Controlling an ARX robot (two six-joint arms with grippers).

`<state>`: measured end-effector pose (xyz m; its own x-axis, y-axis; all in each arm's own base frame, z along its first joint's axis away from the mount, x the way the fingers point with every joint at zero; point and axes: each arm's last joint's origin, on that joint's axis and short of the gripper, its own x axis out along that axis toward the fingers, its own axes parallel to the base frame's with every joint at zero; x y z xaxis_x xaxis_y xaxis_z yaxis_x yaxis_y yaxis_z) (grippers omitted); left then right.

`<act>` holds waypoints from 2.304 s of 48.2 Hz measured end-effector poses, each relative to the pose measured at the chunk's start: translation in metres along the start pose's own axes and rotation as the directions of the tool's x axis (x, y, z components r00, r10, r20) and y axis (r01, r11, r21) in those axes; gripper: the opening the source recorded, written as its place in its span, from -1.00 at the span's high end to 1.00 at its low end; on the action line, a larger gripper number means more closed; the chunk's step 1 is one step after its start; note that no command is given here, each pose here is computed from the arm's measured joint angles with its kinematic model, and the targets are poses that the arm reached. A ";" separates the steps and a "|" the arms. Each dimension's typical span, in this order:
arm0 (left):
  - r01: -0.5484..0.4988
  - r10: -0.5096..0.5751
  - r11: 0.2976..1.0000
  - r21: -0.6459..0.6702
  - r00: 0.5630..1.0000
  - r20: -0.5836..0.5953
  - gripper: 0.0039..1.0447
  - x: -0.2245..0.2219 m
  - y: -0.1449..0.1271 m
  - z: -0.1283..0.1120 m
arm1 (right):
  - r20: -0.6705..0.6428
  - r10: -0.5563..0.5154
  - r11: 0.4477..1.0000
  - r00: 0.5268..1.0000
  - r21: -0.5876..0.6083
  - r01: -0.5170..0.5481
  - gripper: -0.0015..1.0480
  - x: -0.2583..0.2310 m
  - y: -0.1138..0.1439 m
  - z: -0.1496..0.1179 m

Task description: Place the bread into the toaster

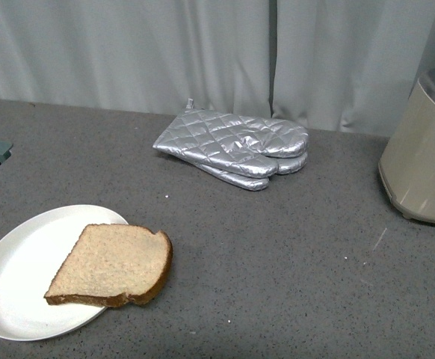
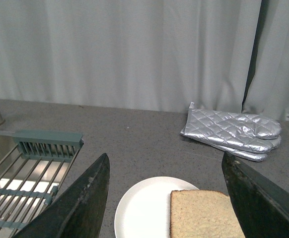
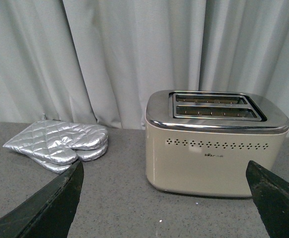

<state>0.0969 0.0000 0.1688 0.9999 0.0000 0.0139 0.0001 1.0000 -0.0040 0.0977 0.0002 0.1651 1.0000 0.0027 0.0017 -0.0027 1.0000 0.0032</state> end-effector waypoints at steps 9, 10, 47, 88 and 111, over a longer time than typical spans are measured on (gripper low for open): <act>0.000 0.000 1.000 0.000 1.000 0.000 -0.37 0.000 0.000 0.000 | 0.000 0.000 1.000 1.000 0.000 0.000 -0.82 0.000 0.000 0.000; 0.000 0.000 1.000 0.000 1.000 0.000 -0.36 0.000 0.000 0.000 | 0.000 0.000 1.000 1.000 0.000 0.000 -0.82 0.000 0.000 0.000; 0.000 0.000 1.000 0.000 1.000 0.000 -0.39 0.000 0.000 0.000 | 0.000 0.000 1.000 1.000 0.000 0.000 -0.82 0.000 0.000 0.000; 0.000 0.000 1.000 0.000 1.000 0.000 -0.59 0.000 0.000 0.000 | 0.000 0.000 1.000 1.000 0.000 0.000 -0.82 0.000 0.000 0.000; 0.000 0.000 1.000 0.000 1.000 0.000 -0.88 0.000 0.000 0.000 | 0.000 0.000 1.000 1.000 0.000 0.000 -0.82 0.000 0.000 0.000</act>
<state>0.0969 0.0000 0.1688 0.9999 0.0000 0.0139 0.0001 1.0000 -0.0040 0.0977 0.0002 0.1651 1.0000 0.0027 0.0017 -0.0027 1.0000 0.0032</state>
